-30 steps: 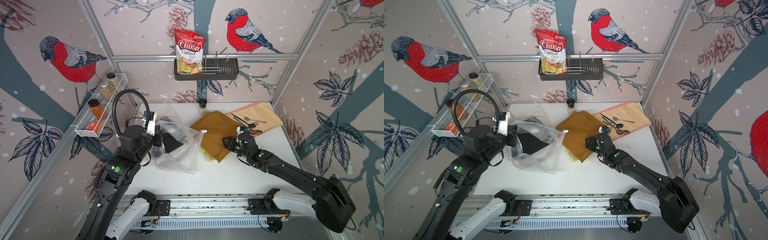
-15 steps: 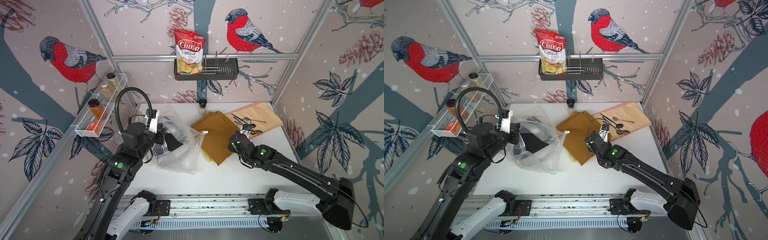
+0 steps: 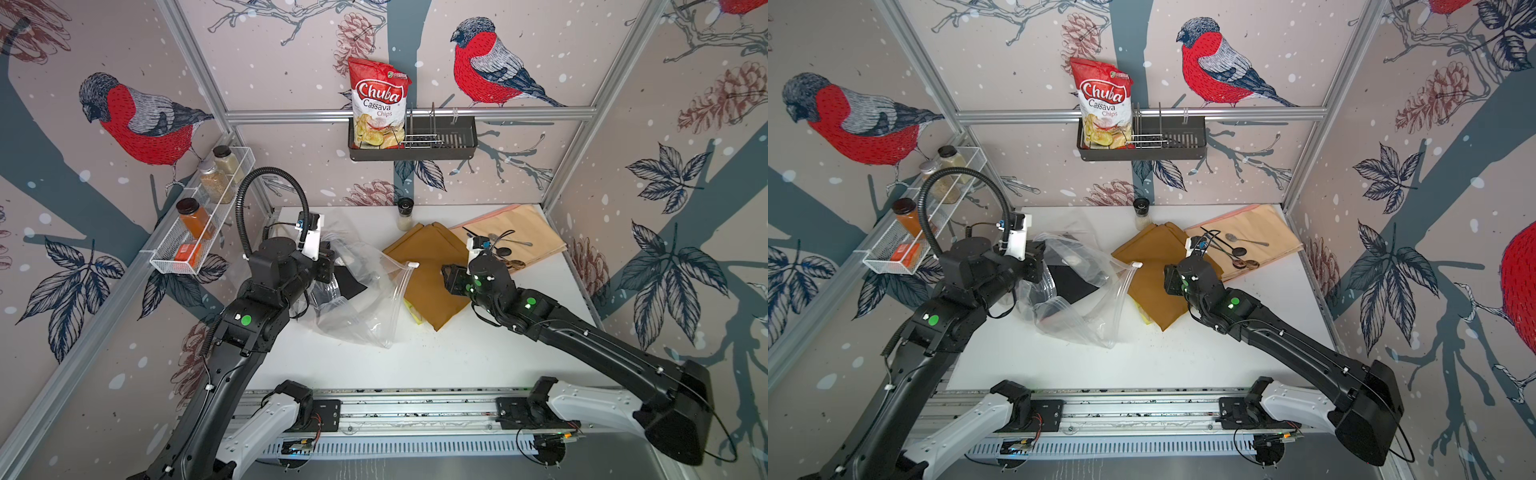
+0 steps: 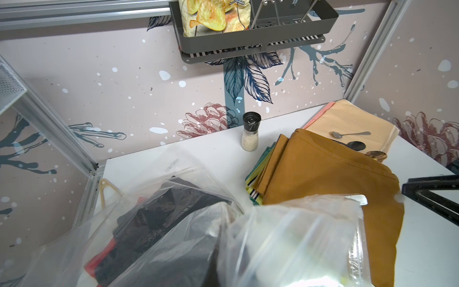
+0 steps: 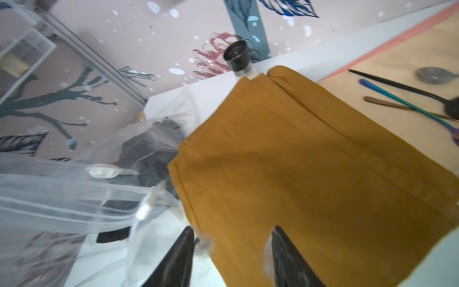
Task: Take the trousers out of the vacuum bag
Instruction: Place the trousers at the center of the board, then take out the trousers from the vacuum bag.
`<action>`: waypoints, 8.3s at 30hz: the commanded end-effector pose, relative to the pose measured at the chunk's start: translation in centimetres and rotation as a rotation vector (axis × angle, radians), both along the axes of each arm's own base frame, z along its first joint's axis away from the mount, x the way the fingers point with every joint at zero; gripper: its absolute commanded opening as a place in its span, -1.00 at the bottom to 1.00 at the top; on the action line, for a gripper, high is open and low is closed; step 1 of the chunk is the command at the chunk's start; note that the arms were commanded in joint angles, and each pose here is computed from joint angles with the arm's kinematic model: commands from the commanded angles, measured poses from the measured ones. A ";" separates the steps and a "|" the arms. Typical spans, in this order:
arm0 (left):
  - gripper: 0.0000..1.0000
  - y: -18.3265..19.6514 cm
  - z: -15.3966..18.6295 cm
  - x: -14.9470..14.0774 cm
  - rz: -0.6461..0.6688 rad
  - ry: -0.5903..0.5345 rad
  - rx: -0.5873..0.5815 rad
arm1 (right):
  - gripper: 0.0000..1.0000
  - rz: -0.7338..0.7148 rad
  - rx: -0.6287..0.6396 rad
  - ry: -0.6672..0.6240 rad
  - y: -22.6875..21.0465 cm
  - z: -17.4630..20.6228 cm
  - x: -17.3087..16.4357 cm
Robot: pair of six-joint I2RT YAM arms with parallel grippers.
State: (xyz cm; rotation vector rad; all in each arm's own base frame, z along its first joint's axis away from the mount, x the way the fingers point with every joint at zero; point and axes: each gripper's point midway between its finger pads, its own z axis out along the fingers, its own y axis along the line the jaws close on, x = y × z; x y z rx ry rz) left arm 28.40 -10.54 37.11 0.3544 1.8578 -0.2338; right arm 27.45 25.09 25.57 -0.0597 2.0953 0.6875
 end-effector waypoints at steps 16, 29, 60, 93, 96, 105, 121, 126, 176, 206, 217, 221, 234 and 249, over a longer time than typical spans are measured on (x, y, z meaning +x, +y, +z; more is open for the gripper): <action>-1.00 -4.7 1.9 0.0 -0.267 0.006 -0.024 | -0.08 0.460 0.327 -0.095 15.3 6.3 -6.9; -1.00 -3.0 6.3 -0.2 -0.157 -0.080 -0.089 | -0.14 0.397 0.249 -0.017 22.3 0.5 -7.5; -1.00 -5.5 1.3 -1.8 -0.332 -0.043 -0.100 | 0.14 0.224 0.429 0.483 28.6 -15.0 -4.9; -1.00 -4.8 -1.1 -1.7 -0.293 -0.014 -0.074 | 0.05 0.218 0.660 0.458 30.6 -15.8 0.9; -1.00 -4.7 -1.1 -1.8 -0.288 -0.014 -0.074 | 0.05 0.214 0.676 0.457 30.7 -15.8 1.3; -1.00 -4.3 -1.2 -1.9 -0.271 -0.012 -0.066 | 0.05 0.211 0.735 0.413 31.6 -15.1 1.9; -1.00 -4.1 -1.9 -2.1 -0.263 -0.004 -0.068 | 0.03 0.269 0.815 0.362 34.4 -14.8 2.6; -1.00 -4.2 -1.9 -2.2 -0.267 -0.004 -0.074 | 0.03 0.279 0.837 0.301 35.1 -13.1 3.2; -1.00 -3.6 -1.0 -2.9 -0.253 -0.028 -0.061 | 0.06 0.134 0.732 0.455 37.2 -19.6 9.2; -1.00 -3.5 -3.3 -1.6 -0.211 -0.001 -0.078 | -1.00 0.266 0.667 0.272 33.4 -8.6 6.4; -1.00 -2.5 -3.9 -0.6 -0.134 -0.003 -0.068 | -1.00 0.287 0.608 0.216 30.1 -5.1 3.1; -1.00 -2.4 -4.0 -0.3 -0.125 -0.005 -0.068 | -1.00 0.282 0.593 0.196 28.6 -3.9 1.8; -1.00 -2.1 -4.1 -0.1 -0.108 -0.010 -0.056 | -1.00 0.284 0.471 0.016 23.3 3.4 -1.2; -1.00 -2.2 -4.6 0.5 -0.097 -0.005 -0.060 | -1.00 0.283 0.396 -0.198 16.5 12.3 -6.0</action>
